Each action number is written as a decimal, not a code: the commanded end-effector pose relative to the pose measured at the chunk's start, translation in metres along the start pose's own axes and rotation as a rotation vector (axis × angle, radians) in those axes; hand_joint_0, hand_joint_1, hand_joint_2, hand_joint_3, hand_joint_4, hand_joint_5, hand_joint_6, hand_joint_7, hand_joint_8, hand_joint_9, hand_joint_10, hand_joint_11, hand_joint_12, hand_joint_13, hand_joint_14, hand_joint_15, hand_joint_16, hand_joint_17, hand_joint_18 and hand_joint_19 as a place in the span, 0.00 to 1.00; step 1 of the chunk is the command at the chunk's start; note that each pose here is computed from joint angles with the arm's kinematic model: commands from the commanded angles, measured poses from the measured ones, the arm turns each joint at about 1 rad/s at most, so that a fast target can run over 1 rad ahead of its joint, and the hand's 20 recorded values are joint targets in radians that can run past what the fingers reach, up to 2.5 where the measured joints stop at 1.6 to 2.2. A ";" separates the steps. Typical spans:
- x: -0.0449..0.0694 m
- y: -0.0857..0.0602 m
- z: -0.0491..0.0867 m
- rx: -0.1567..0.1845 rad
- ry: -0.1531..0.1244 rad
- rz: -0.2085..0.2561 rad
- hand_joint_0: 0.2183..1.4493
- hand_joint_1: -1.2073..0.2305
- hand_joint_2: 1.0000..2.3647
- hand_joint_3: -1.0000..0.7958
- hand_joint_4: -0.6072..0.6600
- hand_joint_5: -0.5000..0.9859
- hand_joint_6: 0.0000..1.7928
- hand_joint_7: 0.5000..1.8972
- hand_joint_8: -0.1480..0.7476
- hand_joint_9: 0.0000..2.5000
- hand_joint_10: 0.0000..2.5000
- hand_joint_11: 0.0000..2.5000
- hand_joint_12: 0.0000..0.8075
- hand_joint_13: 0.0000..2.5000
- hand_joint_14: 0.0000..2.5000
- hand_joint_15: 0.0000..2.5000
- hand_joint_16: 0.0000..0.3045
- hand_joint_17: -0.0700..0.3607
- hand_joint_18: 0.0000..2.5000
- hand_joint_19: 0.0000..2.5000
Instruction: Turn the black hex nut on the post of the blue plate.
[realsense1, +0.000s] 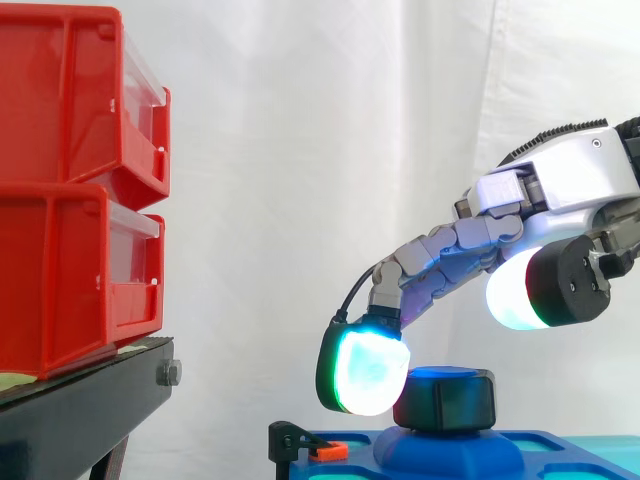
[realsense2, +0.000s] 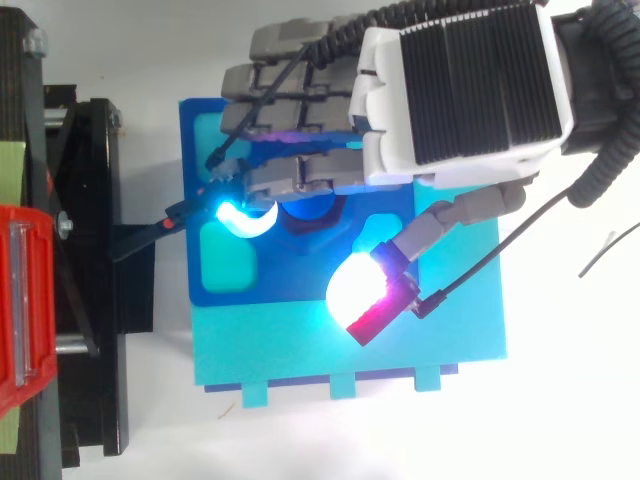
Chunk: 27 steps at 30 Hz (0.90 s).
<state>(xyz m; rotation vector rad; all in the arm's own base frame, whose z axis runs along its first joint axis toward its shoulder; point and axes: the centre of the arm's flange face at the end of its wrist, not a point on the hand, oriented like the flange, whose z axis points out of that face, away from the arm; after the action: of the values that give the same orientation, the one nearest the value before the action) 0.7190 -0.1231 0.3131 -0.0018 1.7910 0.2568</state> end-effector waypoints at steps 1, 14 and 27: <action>-0.001 -0.001 0.000 0.000 -0.004 0.000 0.21 0.64 0.00 0.28 0.69 0.22 0.28 0.26 0.51 0.16 0.00 0.00 0.51 0.13 0.00 0.02 0.17 0.44 0.09 0.08; -0.003 -0.014 -0.004 0.005 -0.013 -0.019 0.21 0.64 0.00 0.28 0.68 0.22 0.28 0.25 0.51 0.16 0.00 0.00 0.51 0.14 0.00 0.02 0.17 0.44 0.09 0.08; -0.027 -0.017 -0.007 -0.006 -0.033 -0.028 0.21 0.64 0.00 0.28 0.68 0.22 0.28 0.25 0.51 0.16 0.00 0.00 0.51 0.14 0.00 0.02 0.17 0.44 0.09 0.08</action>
<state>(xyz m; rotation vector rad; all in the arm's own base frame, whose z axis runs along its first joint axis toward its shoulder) 0.7193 -0.1443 0.3263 -0.0232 1.7593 0.2395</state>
